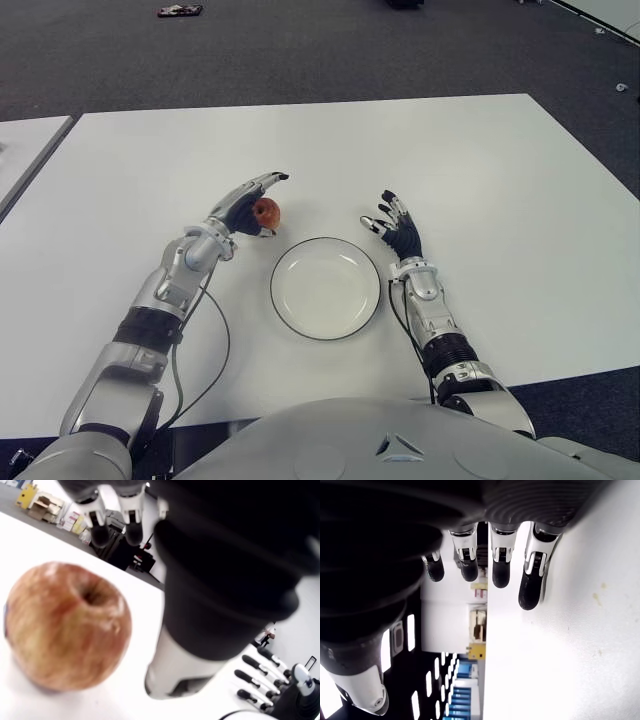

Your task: Put the apples into the plate.

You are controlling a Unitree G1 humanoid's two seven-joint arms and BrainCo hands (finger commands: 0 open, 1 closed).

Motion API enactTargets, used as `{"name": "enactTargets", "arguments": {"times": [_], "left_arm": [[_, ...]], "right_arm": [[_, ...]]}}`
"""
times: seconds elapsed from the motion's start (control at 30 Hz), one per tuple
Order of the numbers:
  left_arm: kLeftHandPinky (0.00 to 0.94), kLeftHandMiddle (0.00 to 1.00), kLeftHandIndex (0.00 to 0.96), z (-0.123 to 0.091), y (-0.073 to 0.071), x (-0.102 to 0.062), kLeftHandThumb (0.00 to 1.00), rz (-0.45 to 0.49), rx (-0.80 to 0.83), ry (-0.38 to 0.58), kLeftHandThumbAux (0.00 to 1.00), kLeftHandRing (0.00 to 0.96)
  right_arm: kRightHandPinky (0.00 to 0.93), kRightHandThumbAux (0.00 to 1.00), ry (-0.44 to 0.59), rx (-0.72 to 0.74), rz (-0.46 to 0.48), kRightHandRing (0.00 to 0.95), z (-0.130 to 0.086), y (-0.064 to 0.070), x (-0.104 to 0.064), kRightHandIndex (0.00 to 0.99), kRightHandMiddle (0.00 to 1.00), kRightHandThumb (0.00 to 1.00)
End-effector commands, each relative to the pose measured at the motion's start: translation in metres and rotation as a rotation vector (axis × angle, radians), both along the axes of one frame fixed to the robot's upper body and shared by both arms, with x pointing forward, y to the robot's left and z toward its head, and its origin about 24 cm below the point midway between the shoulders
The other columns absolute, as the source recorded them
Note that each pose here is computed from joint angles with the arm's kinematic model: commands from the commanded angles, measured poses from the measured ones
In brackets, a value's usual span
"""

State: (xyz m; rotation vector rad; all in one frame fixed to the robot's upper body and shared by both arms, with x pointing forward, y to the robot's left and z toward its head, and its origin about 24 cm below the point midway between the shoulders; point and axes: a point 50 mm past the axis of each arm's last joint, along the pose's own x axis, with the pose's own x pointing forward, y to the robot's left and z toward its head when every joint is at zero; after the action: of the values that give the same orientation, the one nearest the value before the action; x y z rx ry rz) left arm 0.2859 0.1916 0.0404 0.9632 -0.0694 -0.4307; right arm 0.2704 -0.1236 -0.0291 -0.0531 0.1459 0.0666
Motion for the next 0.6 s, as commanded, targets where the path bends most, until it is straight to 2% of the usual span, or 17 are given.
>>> {"name": "enactTargets", "arguments": {"times": [0.03, 0.6], "left_arm": [[0.000, 0.000, 0.000, -0.005, -0.001, 0.002, 0.031, 0.009, 0.021, 0.017, 0.372, 0.000], [0.000, 0.000, 0.000, -0.022, 0.006, 0.007, 0.052, 0.057, 0.068, 0.043, 0.355, 0.000]], "right_arm": [[0.164, 0.684, 0.143, 0.002, -0.019, 0.091, -0.025, -0.004, -0.018, 0.000, 0.053, 0.145], [0.157, 0.691, 0.148, 0.006, -0.023, 0.092, -0.026, -0.006, -0.018, 0.000, 0.053, 0.151]]}}
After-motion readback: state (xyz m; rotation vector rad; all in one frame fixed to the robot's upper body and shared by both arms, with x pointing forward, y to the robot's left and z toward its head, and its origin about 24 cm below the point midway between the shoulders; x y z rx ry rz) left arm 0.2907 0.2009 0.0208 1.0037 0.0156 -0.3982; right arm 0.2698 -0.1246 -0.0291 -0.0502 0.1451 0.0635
